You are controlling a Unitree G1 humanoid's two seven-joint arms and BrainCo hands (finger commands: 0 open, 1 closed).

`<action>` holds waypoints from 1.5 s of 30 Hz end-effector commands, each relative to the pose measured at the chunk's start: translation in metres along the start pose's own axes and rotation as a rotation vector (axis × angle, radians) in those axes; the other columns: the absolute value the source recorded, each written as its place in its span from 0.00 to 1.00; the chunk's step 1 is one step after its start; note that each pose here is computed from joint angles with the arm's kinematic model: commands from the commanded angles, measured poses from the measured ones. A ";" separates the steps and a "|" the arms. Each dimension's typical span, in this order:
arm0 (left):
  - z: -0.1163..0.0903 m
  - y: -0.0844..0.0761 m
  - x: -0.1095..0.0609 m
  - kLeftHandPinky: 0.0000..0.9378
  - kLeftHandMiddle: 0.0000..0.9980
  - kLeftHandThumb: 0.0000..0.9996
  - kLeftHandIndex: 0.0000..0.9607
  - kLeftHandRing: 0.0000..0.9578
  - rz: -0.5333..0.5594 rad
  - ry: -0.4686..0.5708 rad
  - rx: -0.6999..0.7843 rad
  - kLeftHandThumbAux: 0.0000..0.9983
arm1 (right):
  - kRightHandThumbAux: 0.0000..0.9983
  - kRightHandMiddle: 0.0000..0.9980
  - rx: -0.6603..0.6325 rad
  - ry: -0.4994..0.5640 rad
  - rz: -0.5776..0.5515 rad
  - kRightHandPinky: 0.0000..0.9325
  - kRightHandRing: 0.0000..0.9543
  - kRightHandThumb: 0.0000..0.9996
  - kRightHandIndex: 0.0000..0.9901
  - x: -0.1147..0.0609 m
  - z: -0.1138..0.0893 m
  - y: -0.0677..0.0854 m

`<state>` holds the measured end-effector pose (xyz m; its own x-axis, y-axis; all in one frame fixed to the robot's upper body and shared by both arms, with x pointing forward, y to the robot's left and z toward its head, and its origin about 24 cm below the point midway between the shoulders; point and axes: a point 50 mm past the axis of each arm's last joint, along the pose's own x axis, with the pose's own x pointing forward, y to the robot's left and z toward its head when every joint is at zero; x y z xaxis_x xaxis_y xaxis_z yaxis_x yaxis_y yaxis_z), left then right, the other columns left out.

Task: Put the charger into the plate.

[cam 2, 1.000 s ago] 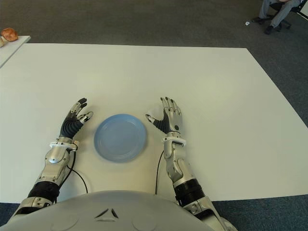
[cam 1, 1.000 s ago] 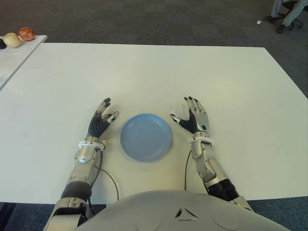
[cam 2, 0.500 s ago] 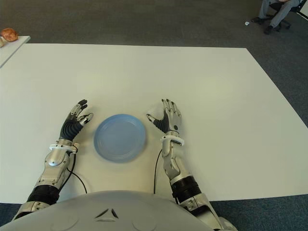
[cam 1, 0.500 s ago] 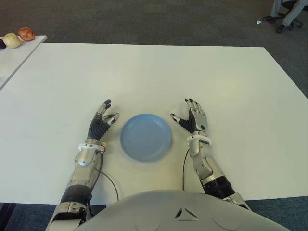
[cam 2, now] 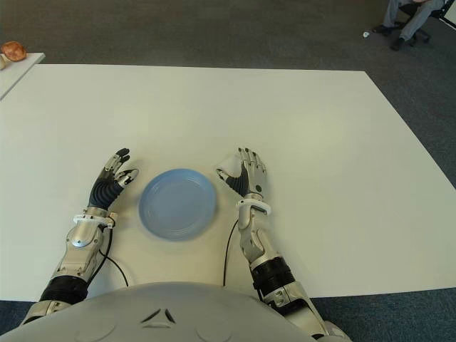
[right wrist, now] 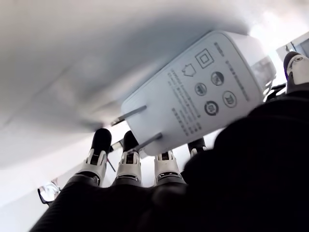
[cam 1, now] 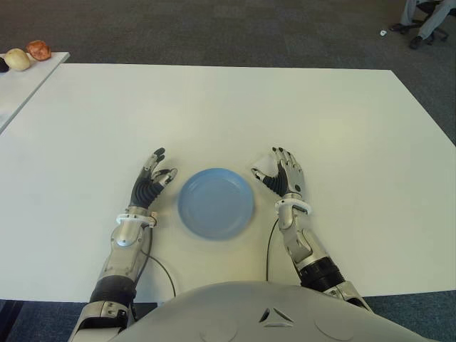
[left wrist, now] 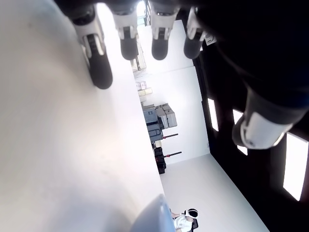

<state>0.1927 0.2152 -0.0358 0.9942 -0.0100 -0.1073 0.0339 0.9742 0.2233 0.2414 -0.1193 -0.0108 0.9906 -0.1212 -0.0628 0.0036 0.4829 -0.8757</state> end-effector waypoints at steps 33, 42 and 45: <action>-0.025 -0.007 -0.020 0.10 0.07 0.00 0.06 0.06 -0.045 0.160 -0.028 0.58 | 0.39 0.01 -0.055 0.024 0.015 0.13 0.04 0.32 0.00 0.003 -0.012 0.010; -0.024 -0.007 -0.020 0.10 0.07 0.00 0.06 0.07 -0.042 0.159 -0.034 0.59 | 0.39 0.01 -0.078 0.010 0.044 0.15 0.05 0.36 0.00 -0.001 -0.013 0.010; -0.024 -0.007 -0.020 0.10 0.07 0.00 0.07 0.07 -0.041 0.158 -0.036 0.59 | 0.38 0.01 -0.094 0.009 0.063 0.16 0.05 0.35 0.00 -0.002 -0.013 0.010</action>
<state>0.1900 0.2145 -0.0355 0.9925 -0.0269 -0.1192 0.0519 0.9758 0.2123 0.2481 -0.1201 -0.0131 0.9945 -0.0936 -0.0468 -0.0014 0.4345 -0.9007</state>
